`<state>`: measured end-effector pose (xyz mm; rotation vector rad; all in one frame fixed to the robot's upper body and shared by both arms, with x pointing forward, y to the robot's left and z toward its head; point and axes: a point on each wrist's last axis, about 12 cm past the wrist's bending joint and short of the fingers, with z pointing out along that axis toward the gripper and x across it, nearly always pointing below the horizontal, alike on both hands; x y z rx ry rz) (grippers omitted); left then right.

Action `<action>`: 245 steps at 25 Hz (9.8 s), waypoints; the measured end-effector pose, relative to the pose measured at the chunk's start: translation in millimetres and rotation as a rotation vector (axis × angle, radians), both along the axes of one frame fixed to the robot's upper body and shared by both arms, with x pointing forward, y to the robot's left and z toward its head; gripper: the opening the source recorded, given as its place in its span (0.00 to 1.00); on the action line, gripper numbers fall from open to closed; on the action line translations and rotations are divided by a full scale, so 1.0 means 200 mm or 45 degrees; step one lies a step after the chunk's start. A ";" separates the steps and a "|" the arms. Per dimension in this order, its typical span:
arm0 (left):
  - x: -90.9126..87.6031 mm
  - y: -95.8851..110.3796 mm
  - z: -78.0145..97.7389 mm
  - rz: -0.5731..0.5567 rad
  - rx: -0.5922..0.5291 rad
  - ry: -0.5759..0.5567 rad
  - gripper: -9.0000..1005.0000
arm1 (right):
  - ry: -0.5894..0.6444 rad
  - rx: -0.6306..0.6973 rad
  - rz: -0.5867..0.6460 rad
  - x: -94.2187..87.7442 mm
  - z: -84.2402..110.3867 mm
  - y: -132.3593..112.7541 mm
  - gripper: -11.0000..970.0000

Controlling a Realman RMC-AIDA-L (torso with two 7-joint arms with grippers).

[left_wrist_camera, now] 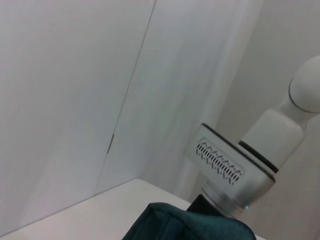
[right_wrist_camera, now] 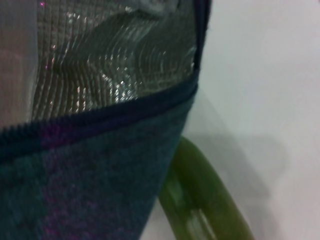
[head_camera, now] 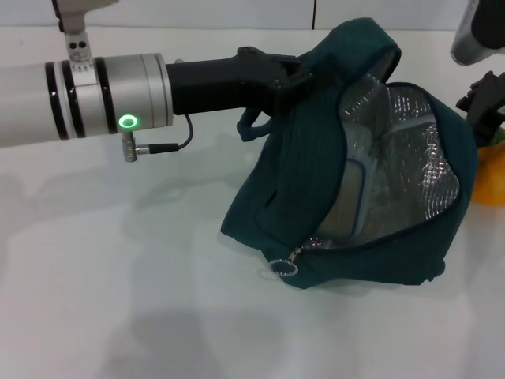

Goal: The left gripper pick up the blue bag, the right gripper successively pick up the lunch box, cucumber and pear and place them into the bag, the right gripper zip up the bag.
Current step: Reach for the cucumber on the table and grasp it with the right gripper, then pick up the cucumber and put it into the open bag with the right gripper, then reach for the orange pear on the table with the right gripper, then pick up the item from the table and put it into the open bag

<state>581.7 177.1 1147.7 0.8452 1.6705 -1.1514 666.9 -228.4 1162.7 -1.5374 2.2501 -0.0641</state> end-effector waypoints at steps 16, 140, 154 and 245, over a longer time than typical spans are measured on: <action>0.02 -0.01 0.01 0.001 0.010 -0.012 0.07 | 0.007 -0.022 0.000 0.01 -0.06 0.04 0.91; 0.06 0.02 0.04 0.019 0.049 0.018 0.09 | -0.224 1.800 0.290 -0.65 -0.25 -0.08 0.76; 0.06 0.02 0.04 0.026 0.048 0.024 0.10 | -0.797 1.712 -0.273 -0.93 -0.41 -0.62 0.83; 0.08 -0.06 0.05 -0.020 0.048 0.020 0.11 | -0.725 1.883 -0.082 -0.78 -0.23 -0.54 0.05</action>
